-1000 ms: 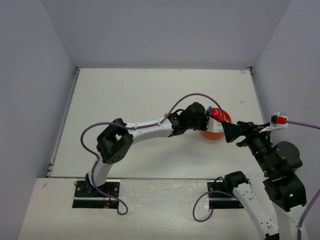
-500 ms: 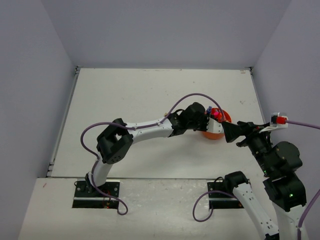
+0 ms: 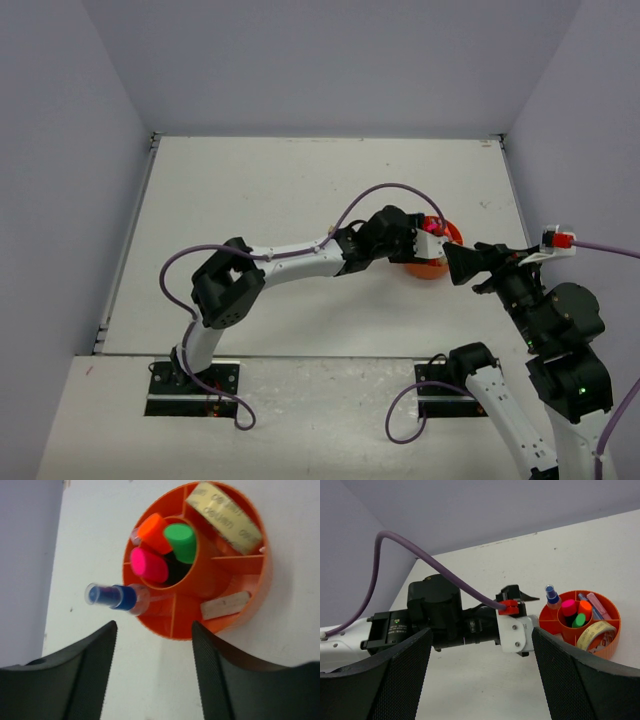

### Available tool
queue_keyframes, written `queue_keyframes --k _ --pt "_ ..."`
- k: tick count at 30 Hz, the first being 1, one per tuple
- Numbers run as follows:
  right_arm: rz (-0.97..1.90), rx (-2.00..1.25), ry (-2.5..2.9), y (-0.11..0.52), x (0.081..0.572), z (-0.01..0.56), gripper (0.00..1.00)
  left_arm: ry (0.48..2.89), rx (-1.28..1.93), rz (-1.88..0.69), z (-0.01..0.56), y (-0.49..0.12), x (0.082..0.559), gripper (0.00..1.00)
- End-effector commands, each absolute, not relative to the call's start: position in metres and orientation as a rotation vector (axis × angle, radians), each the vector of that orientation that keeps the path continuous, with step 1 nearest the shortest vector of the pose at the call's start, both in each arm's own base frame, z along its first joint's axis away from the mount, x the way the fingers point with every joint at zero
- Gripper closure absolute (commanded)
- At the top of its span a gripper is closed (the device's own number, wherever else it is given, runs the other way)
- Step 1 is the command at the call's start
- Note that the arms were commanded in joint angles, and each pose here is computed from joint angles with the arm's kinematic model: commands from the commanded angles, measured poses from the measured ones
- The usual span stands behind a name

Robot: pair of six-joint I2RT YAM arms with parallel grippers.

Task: Sort the stationery into containers
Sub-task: Place the stationery in the storage box, then pick up the stationery from the center of the board.

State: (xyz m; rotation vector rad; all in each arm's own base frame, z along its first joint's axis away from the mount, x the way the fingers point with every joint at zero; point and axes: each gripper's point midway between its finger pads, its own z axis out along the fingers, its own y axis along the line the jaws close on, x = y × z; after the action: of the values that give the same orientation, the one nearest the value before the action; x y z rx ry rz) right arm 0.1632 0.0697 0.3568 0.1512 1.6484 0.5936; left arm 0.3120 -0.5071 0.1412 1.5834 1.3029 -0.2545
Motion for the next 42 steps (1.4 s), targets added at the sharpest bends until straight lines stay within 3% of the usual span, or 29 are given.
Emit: queue_keyframes --k 1,2,3,7,12,20,27,37,42 --pt "0.572 0.155 1.655 0.068 0.167 0.359 0.17 1.419 1.010 -0.210 0.251 -0.471 0.356 0.09" --pt "0.563 0.163 1.652 0.066 0.167 0.359 0.17 1.469 0.904 -0.195 0.257 -0.458 0.365 0.01" --pt "0.557 0.168 1.650 0.064 0.168 0.358 0.17 1.513 0.815 -0.181 0.260 -0.446 0.373 0.00" --pt "0.558 0.177 1.643 0.064 0.169 0.359 0.16 1.739 0.441 -0.173 0.246 -0.391 0.403 0.00" --pt "0.577 0.169 1.650 0.068 0.170 0.358 0.16 2.057 0.240 -0.197 0.186 -0.343 0.434 0.00" --pt "0.590 0.170 1.664 0.071 0.173 0.352 0.16 2.351 0.480 -0.227 0.091 -0.331 0.431 0.00" --pt "0.622 0.143 1.682 0.080 0.177 0.349 0.16 2.443 0.566 -0.229 0.048 -0.326 0.420 0.02" --pt "0.616 0.142 1.690 0.080 0.179 0.345 0.16 2.523 0.585 -0.238 0.017 -0.325 0.411 0.19" --pt "0.616 0.139 1.694 0.081 0.180 0.343 0.16 2.532 0.581 -0.258 0.013 -0.327 0.407 0.35"
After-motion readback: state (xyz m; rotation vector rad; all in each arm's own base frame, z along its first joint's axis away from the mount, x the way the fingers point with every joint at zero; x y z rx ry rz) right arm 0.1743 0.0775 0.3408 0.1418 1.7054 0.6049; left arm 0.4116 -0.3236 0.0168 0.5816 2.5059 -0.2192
